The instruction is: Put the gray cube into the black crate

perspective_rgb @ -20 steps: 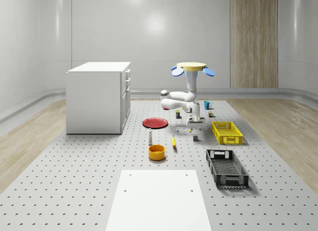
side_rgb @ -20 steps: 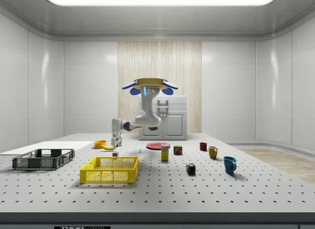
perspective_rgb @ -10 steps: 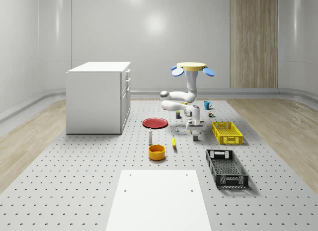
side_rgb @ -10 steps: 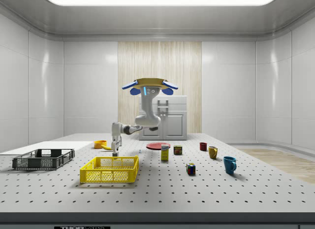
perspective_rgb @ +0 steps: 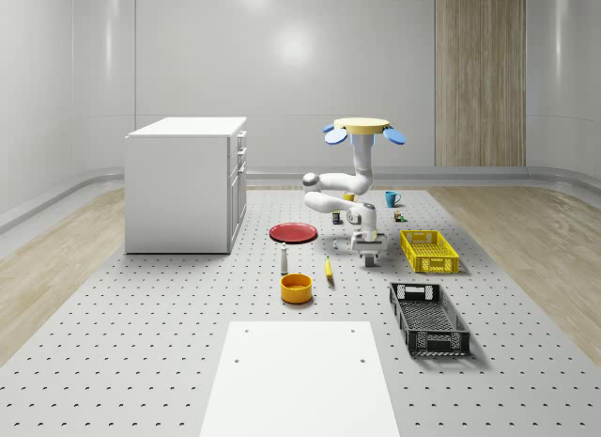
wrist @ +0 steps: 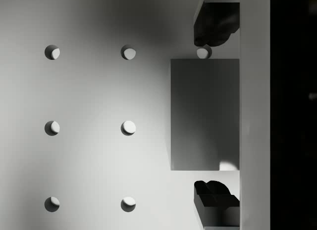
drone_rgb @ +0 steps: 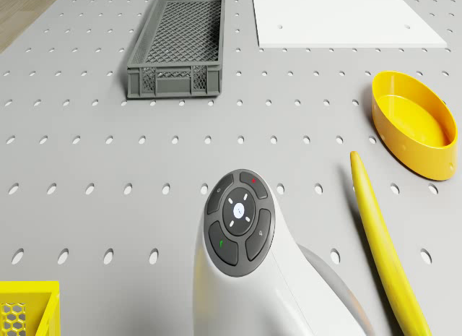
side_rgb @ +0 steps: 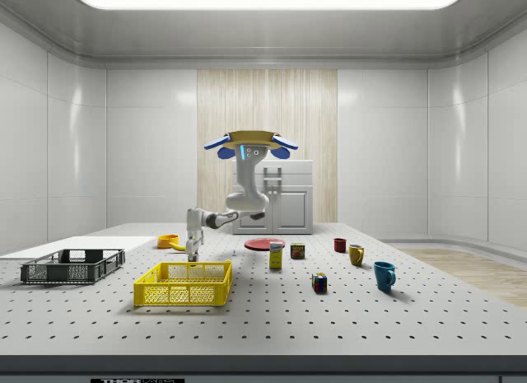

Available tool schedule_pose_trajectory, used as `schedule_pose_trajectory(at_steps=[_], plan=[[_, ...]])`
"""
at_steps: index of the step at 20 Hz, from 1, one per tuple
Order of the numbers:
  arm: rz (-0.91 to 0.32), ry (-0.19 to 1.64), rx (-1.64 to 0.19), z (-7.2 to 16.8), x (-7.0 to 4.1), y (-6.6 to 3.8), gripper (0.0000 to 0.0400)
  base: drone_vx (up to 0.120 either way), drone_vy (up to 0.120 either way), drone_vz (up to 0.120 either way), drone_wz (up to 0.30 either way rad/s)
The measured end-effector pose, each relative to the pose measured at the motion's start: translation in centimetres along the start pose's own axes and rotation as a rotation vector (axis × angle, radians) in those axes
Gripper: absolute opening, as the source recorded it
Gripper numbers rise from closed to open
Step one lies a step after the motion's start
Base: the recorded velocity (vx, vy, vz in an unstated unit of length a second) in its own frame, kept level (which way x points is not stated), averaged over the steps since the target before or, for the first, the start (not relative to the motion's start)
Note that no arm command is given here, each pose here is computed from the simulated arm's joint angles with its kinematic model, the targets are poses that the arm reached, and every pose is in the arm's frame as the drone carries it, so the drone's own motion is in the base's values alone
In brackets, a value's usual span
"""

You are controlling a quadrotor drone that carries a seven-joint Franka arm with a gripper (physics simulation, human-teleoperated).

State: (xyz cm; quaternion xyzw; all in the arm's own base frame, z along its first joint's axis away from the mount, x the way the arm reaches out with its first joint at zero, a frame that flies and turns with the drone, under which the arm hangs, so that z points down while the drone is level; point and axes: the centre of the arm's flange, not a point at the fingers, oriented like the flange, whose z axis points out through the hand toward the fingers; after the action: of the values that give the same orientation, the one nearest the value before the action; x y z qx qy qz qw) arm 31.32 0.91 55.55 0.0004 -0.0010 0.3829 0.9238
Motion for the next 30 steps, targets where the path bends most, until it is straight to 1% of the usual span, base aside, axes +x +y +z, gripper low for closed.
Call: schedule_pose_trajectory(at_steps=[6, 7, 9, 11, 14, 20, 24, 26, 30], plan=[[0.0, 0.0, 0.0, 0.7, 0.2, -0.1, 0.04, 0.0, 0.0, 0.0, 0.0], [0.0, 0.0, 0.0, 0.7, 0.3, -0.1, 0.0367, 0.0, 0.0, 0.0, 0.0], [0.0, 0.0, 0.0, 0.8, 0.3, -0.2, 0.0321, 0.0, 0.0, 0.0, 0.0], [0.0, 0.0, 0.0, 0.8, 0.3, -0.2, 0.0293, 0.0, 0.0, 0.0, 0.0], [0.0, 0.0, 0.0, 0.9, 0.3, -0.2, 0.027, 0.0, 0.0, 0.0, 0.0], [0.0, 0.0, 0.0, 0.9, 0.3, -0.2, 0.0255, 0.0, 0.0, 0.0, 0.0], [0.0, 0.0, 0.0, 0.0, 0.3, -0.2, 0.0252, 0.0, 0.0, 0.0, 0.0], [0.0, 0.0, 0.0, -0.7, 0.3, -0.2, 0.0251, 0.02, 0.0, 0.12, 0.0], [0.0, 0.0, 0.0, -1.8, 0.3, -0.2, 0.025, 0.12, 0.11, 0.12, 0.0]])
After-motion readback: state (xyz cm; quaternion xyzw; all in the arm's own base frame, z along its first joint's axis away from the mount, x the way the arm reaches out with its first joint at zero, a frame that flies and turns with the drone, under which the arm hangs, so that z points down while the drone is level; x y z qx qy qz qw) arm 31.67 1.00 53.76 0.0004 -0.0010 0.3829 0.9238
